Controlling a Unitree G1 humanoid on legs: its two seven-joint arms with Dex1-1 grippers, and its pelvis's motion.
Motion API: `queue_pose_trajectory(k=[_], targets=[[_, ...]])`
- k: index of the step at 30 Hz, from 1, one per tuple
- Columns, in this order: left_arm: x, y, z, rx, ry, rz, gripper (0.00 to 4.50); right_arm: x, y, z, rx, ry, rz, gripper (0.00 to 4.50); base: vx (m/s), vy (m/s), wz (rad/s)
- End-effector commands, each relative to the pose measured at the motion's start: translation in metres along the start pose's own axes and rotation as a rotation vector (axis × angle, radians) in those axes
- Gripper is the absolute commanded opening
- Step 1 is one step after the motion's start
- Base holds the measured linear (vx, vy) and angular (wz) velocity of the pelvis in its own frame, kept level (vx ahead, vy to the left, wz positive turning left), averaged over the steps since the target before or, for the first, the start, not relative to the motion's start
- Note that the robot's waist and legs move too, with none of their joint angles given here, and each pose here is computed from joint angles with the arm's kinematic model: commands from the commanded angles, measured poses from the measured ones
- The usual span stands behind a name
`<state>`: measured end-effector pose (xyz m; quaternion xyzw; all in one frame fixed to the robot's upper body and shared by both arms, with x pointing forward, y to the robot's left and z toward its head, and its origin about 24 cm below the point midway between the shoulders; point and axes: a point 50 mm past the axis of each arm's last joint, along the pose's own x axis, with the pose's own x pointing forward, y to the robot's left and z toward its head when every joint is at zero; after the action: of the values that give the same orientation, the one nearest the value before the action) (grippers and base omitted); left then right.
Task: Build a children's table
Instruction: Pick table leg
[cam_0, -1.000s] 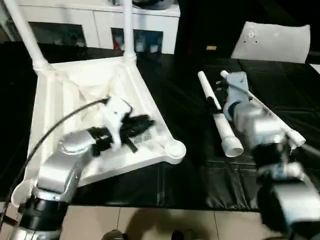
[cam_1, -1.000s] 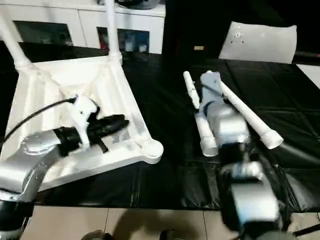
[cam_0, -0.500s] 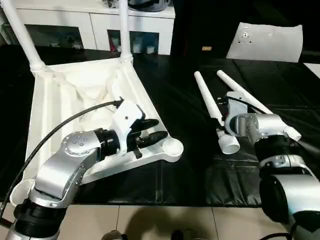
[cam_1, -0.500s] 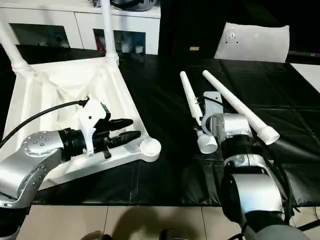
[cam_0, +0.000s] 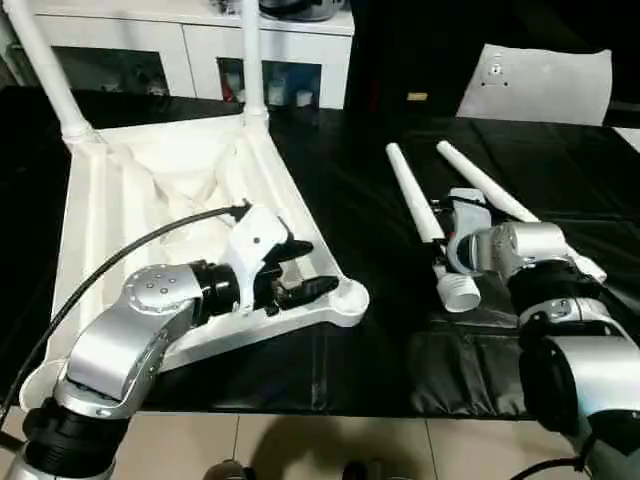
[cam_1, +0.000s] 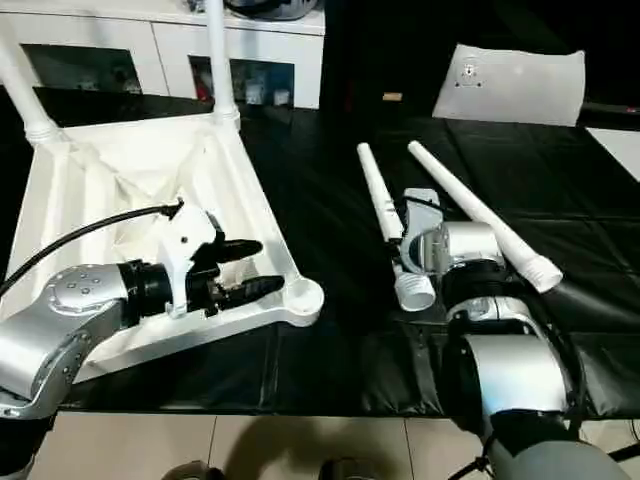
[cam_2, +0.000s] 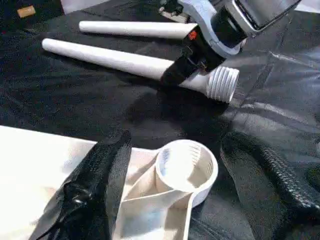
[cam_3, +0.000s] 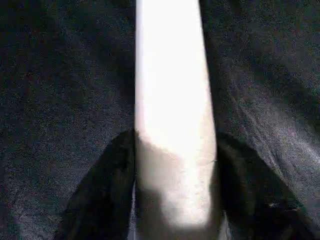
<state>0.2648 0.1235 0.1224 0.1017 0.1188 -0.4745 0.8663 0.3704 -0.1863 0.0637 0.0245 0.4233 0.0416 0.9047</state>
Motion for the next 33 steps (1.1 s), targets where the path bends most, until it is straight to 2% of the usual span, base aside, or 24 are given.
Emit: queue_pose_trajectory(k=[1,9,11,12,13,14,15,17,18,21,22,23,24,26,29,33], targets=[[0.001,-0.004,0.001,0.016,0.007,-0.01,3.61,0.0,-0.005,-0.001,0.033,0.005,0.001,2.03,0.0,0.0,0.0],[0.004,0.006,0.001,0.02,-0.007,0.104,4.13,-0.006,-0.016,0.009,0.109,-0.089,0.008,1.86,0.0,0.0,0.0],[0.007,0.01,0.003,0.004,-0.02,0.153,4.37,-0.01,-0.02,0.016,0.129,-0.189,0.036,1.86,0.0,0.0,0.0],[0.007,0.01,0.003,0.004,-0.02,0.153,4.37,-0.01,-0.02,0.016,0.129,-0.189,0.036,1.86,0.0,0.0,0.0],[0.01,0.012,0.005,-0.011,-0.039,0.157,4.44,-0.014,-0.02,0.023,0.184,-0.295,0.094,1.86,0.0,0.0,0.0],[0.014,0.016,0.009,-0.055,-0.083,0.179,4.49,-0.022,-0.019,0.03,0.23,-0.437,0.182,1.86,0.0,0.0,0.0],[0.014,0.016,0.01,-0.057,-0.084,0.18,4.5,-0.022,-0.019,0.03,0.231,-0.44,0.185,1.86,0.0,0.0,0.0],[0.017,0.024,0.015,-0.1,-0.13,0.227,4.5,-0.032,-0.016,0.037,0.28,-0.57,0.296,1.86,0.0,0.0,0.0],[0.019,0.028,0.021,-0.13,-0.165,0.242,4.5,-0.038,-0.011,0.039,0.304,-0.628,0.383,1.86,0.0,0.0,0.0],[0.024,0.035,0.038,-0.231,-0.269,0.257,4.5,-0.055,0.003,0.038,0.313,-0.718,0.608,1.86,0.0,0.0,0.0],[0.024,0.035,0.038,-0.231,-0.269,0.257,4.5,-0.055,0.003,0.038,0.313,-0.718,0.608,1.86,0.0,0.0,0.0],[0.027,0.037,0.047,-0.277,-0.325,0.25,4.5,-0.062,0.013,0.034,0.305,-0.74,0.724,1.86,0.0,0.0,0.0],[0.028,0.038,0.05,-0.295,-0.344,0.248,4.5,-0.064,0.016,0.032,0.303,-0.752,0.765,1.86,0.0,0.0,0.0],[0.034,0.039,0.063,-0.346,-0.414,0.217,4.5,-0.071,0.032,0.023,0.253,-0.76,0.892,1.86,0.0,0.0,0.0],[0.04,0.039,0.075,-0.425,-0.479,0.175,4.5,-0.078,0.047,0.013,0.215,-0.751,1.007,1.86,0.0,0.0,0.0],[0.045,0.036,0.084,-0.508,-0.519,0.105,4.5,-0.087,0.065,0.004,0.169,-0.733,1.128,1.86,0.0,0.0,0.0]])
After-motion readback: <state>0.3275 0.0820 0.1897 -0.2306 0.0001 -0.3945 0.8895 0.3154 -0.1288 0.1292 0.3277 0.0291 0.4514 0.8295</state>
